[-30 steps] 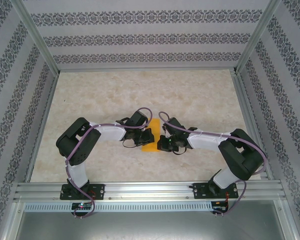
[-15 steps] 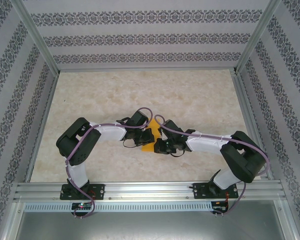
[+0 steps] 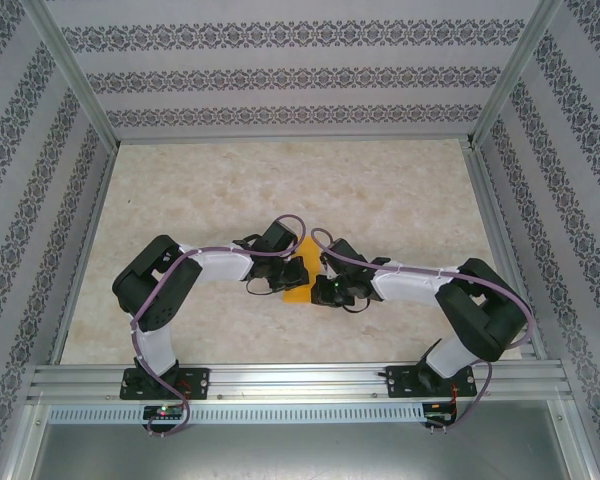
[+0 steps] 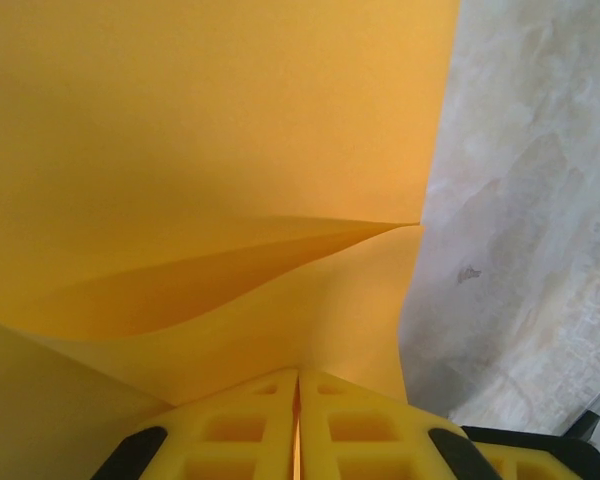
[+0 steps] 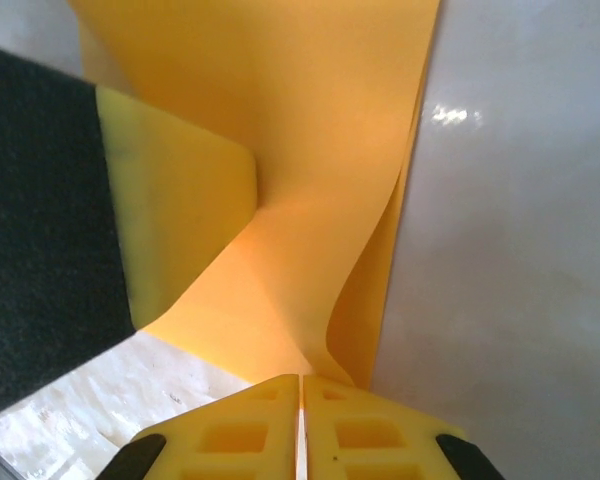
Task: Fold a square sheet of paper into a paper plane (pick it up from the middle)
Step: Fold the triangle a second time at the center of the table.
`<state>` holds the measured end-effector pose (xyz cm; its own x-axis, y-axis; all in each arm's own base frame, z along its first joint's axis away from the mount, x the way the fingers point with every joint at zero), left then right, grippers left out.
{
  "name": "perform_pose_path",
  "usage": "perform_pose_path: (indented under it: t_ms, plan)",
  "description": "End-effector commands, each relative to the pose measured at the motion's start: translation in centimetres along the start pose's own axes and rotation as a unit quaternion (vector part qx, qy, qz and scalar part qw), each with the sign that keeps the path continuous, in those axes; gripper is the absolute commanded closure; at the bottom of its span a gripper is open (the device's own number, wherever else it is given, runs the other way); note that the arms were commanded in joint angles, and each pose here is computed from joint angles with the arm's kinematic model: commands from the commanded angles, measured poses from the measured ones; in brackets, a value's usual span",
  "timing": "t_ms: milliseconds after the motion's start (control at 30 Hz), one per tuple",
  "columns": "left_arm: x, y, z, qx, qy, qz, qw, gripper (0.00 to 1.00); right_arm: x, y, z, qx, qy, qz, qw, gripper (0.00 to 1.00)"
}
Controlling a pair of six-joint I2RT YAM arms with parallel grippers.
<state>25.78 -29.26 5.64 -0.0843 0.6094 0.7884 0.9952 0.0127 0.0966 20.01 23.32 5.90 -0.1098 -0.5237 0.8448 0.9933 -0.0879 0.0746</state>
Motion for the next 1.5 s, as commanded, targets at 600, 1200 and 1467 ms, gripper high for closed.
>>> perform_pose_path:
  t_ms: [600, 1200, 1467]
  plan:
    - [-0.5, -0.5, 1.9, 0.017, 0.059, 0.006, 0.998, 0.88, 0.0, 1.1, -0.3, -0.009, -0.002, -0.014, 1.000, 0.89]
    - [1.3, 0.4, -1.6, -0.033, -0.037, -0.024, 0.998, 0.79, -0.3, 0.5, -1.6, -0.025, -0.015, -0.006, 1.000, 0.90]
    - [0.6, 0.1, -1.1, -0.026, -0.038, -0.016, 0.999, 0.79, -0.5, 0.5, -1.7, -0.026, -0.016, -0.003, 1.000, 0.90]
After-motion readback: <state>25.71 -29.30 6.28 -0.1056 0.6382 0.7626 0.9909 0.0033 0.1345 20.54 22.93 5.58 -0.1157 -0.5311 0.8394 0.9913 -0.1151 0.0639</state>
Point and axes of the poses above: each hand's point on the last joint's axis, 136 mm out from that joint toward the fingers, its own x axis back along the fingers, its own z axis along the line the jaws close on, y = z × x, the point moved 5 cm from there along x, back along the fingers, and after that the axes turned 8 degrees about -x, right-handed, at the moved point
